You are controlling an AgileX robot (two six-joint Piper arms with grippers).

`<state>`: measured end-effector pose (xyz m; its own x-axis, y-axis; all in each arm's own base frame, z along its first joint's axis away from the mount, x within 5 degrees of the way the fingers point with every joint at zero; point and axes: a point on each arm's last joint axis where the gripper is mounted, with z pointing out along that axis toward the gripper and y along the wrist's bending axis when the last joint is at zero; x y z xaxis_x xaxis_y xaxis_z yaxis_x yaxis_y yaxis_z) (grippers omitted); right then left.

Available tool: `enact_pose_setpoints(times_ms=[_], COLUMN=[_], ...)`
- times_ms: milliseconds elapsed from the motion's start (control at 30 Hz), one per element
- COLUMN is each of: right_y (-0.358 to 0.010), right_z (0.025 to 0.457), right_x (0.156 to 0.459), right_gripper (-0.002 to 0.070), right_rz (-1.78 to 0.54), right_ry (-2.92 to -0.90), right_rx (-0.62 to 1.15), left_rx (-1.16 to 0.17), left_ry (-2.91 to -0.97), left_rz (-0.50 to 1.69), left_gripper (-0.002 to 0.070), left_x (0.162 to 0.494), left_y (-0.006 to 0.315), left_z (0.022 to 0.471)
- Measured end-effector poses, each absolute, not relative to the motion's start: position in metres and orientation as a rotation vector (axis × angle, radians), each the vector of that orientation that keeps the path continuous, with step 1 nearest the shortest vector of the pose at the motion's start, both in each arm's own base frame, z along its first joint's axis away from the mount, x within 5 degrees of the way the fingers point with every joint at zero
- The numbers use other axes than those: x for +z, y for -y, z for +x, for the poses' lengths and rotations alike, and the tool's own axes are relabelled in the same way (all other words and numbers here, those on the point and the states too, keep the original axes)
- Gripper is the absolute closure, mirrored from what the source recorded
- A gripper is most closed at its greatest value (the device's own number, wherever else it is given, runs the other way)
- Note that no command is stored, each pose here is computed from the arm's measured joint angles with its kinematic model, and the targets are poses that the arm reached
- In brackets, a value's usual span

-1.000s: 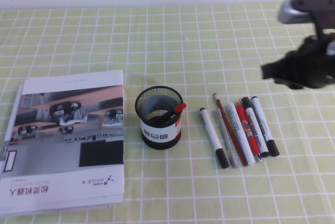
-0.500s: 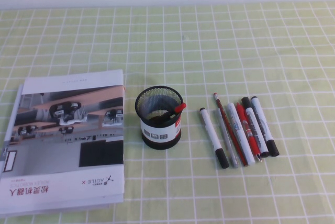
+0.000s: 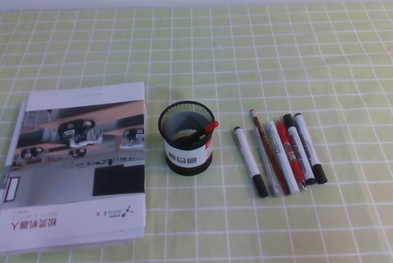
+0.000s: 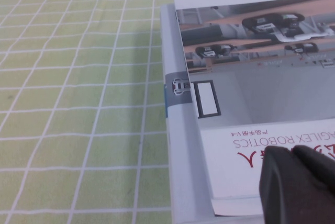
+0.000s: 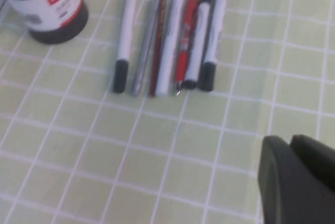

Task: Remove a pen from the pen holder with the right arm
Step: 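Take a marker out of the pen holder and lay it on the table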

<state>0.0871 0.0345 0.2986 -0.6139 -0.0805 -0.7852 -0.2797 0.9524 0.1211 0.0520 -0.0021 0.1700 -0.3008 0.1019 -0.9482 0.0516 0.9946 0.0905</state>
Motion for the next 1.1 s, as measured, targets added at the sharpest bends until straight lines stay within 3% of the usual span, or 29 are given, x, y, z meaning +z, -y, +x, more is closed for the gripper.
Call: enact_pose_setpoints(times_ms=[267,467,733,1100], right_y=[-0.009,-0.002,0.0,0.0], right_z=[0.077,0.062,0.056,0.055], right_x=[0.241,0.202,0.186,0.179], right_gripper=[0.0689,0.0689,0.0689,0.0689], right_rz=[0.007,0.088,0.109,0.105], right_ry=[-1.895,-1.756,-1.706,-1.784], right_rx=[0.169,0.112,0.094,0.079], left_rx=[0.05,0.05,0.05,0.05], left_ry=[-1.877,-1.877,-1.877,-1.877], left_rz=[0.111,0.111,0.111,0.111], left_gripper=[0.0681,0.0681,0.0681,0.0681], left_x=[0.17,0.17,0.17,0.17], left_y=[0.002,0.002,0.002,0.002], left_z=[0.052,0.052,0.052,0.052])
